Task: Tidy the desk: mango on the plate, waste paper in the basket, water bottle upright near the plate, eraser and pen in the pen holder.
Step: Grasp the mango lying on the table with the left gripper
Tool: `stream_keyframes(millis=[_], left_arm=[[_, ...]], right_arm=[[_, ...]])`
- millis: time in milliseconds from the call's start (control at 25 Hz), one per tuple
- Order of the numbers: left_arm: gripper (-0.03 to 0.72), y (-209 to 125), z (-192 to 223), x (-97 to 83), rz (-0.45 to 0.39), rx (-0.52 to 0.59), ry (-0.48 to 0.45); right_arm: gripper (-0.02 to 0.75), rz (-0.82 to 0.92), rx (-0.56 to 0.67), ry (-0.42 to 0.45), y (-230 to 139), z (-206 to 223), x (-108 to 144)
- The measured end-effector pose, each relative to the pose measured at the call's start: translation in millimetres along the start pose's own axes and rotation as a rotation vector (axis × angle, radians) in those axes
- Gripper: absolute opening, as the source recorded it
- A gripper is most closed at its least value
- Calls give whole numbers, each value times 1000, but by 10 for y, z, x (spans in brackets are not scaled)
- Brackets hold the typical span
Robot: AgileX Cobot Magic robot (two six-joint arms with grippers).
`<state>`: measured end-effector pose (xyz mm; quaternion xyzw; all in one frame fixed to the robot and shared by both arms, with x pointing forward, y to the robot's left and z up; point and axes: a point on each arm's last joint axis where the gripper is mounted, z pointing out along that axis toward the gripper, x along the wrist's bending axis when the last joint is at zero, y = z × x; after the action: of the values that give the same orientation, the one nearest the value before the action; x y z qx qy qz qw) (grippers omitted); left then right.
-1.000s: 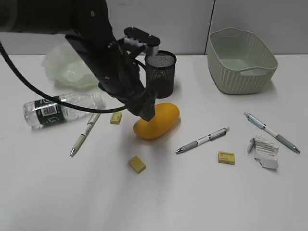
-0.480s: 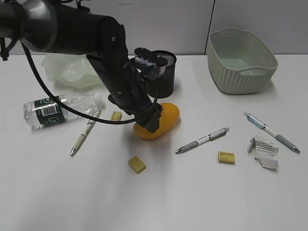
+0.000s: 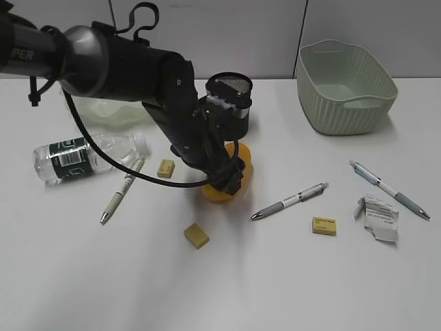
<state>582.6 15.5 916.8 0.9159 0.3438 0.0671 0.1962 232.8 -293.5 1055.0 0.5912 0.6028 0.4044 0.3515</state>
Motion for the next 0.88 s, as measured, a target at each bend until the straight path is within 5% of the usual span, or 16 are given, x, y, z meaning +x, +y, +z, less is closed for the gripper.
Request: stream_keyframes(millis=[880], left_arm=[[568, -29, 214, 15, -46, -16, 5]], right_arm=[[582, 0, 0, 0, 0, 0, 0]])
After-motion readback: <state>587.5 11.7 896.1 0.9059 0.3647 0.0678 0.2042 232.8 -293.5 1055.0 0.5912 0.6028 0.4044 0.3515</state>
